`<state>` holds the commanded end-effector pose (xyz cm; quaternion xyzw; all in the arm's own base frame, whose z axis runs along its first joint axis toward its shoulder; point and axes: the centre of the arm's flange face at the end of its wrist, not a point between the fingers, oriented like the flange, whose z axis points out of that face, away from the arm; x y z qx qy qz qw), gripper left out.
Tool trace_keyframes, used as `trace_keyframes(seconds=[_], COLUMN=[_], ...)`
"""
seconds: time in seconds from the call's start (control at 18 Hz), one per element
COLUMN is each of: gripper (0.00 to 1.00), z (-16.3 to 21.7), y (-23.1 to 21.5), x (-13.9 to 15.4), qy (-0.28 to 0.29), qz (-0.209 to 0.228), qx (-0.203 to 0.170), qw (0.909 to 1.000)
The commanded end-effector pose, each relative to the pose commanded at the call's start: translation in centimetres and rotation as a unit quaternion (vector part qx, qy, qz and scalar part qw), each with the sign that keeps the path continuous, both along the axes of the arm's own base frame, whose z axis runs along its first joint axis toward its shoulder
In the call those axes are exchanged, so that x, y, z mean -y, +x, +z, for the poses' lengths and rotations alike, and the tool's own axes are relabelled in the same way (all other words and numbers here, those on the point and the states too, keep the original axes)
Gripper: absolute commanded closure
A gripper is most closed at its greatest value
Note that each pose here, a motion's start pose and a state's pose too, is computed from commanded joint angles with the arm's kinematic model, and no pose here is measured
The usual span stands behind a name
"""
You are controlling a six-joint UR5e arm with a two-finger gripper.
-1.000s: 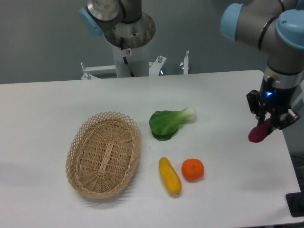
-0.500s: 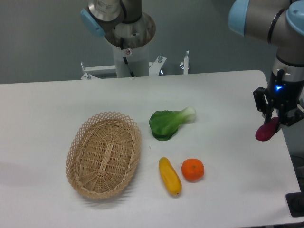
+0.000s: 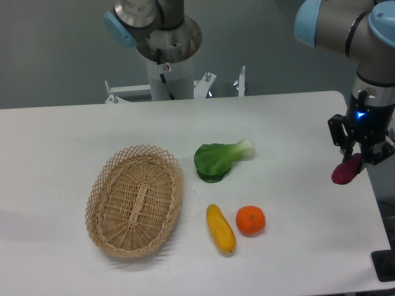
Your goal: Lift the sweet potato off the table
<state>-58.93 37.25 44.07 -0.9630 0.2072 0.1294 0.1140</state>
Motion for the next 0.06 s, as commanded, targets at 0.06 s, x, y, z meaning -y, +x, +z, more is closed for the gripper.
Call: trace_keyframes(seconds=[0.06], gripper=[0.76], z=[-0.08], y=[0.07], x=[-0.08], qy=[0.0], qz=[-0.001], qx=[0.001], qw=[1.0])
